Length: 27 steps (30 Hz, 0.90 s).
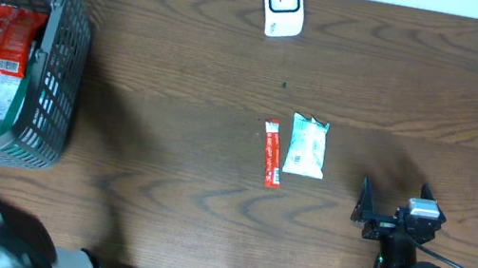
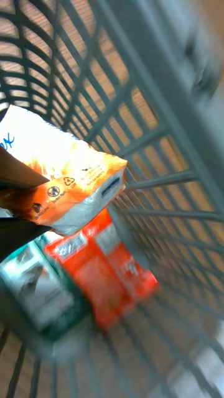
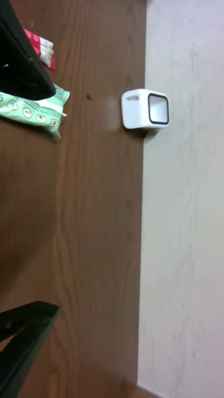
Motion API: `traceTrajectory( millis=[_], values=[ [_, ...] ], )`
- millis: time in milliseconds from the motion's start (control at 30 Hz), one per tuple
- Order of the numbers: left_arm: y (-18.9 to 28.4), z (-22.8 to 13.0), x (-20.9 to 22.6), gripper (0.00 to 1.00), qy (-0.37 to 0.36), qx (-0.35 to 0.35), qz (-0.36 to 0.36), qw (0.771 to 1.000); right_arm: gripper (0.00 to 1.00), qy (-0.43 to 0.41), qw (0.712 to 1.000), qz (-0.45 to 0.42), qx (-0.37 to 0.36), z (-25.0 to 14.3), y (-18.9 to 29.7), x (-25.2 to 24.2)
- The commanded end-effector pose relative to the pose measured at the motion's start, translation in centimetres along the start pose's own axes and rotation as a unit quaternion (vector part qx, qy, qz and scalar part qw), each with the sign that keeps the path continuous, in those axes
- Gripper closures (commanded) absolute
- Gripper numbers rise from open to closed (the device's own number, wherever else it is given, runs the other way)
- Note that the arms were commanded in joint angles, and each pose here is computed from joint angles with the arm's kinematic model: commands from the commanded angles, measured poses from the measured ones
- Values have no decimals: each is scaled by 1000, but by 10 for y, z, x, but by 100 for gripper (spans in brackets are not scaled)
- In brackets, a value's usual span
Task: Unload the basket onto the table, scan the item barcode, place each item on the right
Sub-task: 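Grasp the orange-and-white sachet in the basket with the left gripper, then carry the orange sachet left of the red stick and release it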
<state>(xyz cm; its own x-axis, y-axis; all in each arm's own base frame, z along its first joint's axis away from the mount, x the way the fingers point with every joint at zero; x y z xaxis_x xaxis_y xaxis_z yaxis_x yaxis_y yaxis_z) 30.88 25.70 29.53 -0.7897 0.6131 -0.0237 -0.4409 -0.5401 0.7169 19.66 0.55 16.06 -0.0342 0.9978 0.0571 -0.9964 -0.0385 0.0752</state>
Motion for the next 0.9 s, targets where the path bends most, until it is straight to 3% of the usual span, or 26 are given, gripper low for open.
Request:
traceTrajectory(
  millis=[0,133,233,400,700,767,867],
  values=[
    [61,2,-23,93,35,-21,-126,991,1,5,1000,-4,0,0,0,-2],
    [132,-25,-63,93,9,15,-309,951,1,5,1000,-4,0,0,0,-2],
    [160,-54,-84,93,-18,68,-370,926,1,5,1000,-4,0,0,0,-2],
    [177,-108,-119,93,-99,160,-405,895,1,5,1000,-4,0,0,0,-2],
    [168,-229,-179,92,-251,294,-426,818,1,5,1000,-4,0,0,0,-2],
    [160,-255,-190,92,-268,309,-421,810,1,5,1000,-4,0,0,0,-2],
    [145,-284,-202,92,-276,317,-392,819,1,5,1000,-4,0,0,0,-2]
  ],
)
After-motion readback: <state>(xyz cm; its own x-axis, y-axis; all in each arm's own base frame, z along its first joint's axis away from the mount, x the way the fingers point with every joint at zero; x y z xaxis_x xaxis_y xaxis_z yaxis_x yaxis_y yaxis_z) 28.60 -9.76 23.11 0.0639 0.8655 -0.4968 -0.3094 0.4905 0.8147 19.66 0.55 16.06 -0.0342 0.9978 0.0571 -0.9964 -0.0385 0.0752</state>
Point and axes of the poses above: each gripper's point midway between its finger pads, its own y axis back along the fingers, its own x axis along the line the jaws close on, z = x × y, the point moved 5 cm from there along y, back along the fingers, and after that the axes turned 3 degrees about -y, right-handed, at the moved point
